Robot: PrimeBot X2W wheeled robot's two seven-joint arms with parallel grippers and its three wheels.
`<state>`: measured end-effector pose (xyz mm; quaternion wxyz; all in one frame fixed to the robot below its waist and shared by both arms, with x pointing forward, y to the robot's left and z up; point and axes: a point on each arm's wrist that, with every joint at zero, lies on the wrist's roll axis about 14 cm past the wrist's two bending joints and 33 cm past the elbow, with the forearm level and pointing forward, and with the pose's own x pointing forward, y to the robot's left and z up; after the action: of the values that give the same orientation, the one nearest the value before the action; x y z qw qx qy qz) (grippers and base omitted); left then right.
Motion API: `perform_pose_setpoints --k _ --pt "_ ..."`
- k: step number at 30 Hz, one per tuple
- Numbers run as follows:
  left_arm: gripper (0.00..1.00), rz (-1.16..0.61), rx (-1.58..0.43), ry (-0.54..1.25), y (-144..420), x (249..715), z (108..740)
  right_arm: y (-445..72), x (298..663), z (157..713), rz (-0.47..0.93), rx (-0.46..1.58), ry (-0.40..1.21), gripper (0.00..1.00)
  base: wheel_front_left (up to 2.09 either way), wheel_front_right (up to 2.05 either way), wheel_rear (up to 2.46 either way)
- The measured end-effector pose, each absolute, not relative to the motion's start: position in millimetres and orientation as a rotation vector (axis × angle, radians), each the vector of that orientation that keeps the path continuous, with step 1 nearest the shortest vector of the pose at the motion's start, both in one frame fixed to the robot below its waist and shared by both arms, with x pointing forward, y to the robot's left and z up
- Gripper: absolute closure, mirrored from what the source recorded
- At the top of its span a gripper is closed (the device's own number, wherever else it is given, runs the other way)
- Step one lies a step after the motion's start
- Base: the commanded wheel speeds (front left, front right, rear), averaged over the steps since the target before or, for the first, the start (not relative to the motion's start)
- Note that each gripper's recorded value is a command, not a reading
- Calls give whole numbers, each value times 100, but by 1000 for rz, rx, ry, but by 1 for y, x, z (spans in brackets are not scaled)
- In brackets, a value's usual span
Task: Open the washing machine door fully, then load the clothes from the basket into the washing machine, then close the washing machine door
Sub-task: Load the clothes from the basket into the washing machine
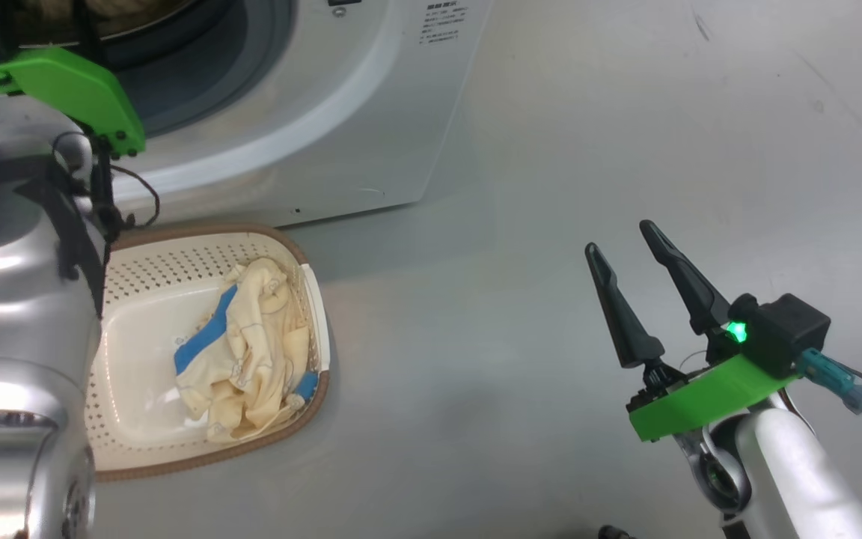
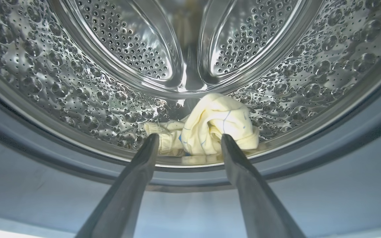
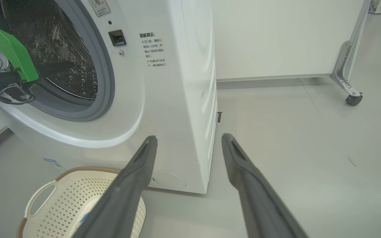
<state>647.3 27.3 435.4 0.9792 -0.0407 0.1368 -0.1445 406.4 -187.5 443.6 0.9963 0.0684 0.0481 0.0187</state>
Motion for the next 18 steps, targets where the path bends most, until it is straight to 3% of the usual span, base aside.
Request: perform_pose_setpoints --k 9,18 --pt "0 -324 -120 193 29 598 458 -185 403 472 50 139 13 0 0 0 0" --pt "0 -354 -160 170 42 507 448 -178 381 494 79 128 -39 0 0 0 0"
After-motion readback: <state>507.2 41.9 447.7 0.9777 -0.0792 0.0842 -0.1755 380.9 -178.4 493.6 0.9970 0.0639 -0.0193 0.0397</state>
